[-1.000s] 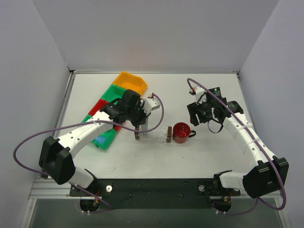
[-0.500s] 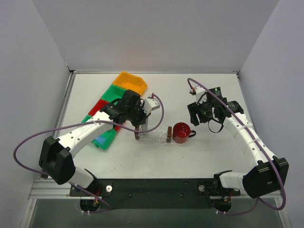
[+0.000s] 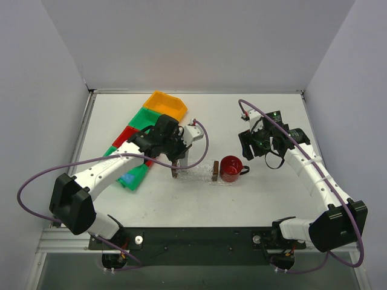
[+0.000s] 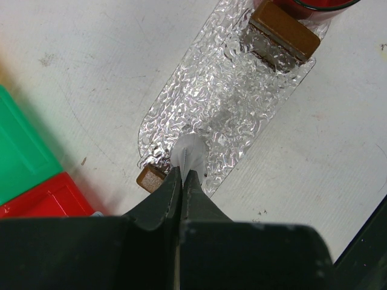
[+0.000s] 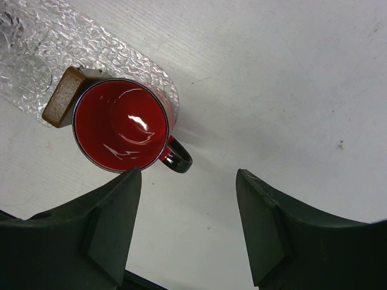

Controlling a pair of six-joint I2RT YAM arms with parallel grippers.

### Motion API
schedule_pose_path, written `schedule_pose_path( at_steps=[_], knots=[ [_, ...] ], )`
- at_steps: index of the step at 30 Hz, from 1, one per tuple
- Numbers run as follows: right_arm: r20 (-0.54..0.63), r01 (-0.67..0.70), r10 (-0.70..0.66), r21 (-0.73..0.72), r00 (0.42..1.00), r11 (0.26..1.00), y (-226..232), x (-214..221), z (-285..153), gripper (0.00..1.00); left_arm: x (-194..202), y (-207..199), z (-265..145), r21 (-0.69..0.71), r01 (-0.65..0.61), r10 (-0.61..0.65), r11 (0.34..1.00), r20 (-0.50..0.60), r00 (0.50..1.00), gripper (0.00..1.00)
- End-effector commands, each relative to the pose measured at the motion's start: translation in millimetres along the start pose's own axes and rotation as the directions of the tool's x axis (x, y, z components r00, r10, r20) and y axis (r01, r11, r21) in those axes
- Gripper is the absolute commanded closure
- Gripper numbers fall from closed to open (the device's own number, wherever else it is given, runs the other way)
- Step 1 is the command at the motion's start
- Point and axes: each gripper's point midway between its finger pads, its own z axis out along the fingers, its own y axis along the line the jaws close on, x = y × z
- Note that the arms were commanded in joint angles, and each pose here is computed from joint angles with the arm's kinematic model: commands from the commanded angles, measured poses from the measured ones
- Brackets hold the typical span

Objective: Prepare toiletry sets of a toothbrush and toothpaste on the tray

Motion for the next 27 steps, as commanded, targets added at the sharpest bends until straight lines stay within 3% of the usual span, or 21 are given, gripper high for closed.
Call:
schedule_pose_path(
  at_steps=[1,4,16,27],
  knots=[
    [-0.006,-0.003,0.003,-0.014,1.0,1.0,1.0,2.8,1.0,0.41,-14.6,-0.3,-2.6,-0.001,-0.027,0.027,1.0,0.056,0.998,1.0],
    [-0.005,0.0,0.0,-0.017,1.0,1.0,1.6,2.9,1.4,0.41,-12.4,-1.1,-2.4,0.002,-0.029,0.029,1.0,0.051,0.998,0.98],
    [-0.006,-0.001,0.001,-0.015,1.0,1.0,1.5,2.7,1.1,0.41,-12.0,-1.0,-6.5,-0.004,-0.045,0.045,0.999,0.056,0.997,0.63],
    [-0.009,-0.003,0.003,-0.016,1.0,1.0,1.5,3.2,1.8,0.41,-20.1,4.6,-18.5,-0.043,-0.048,0.051,0.998,0.082,0.995,0.43]
  ],
)
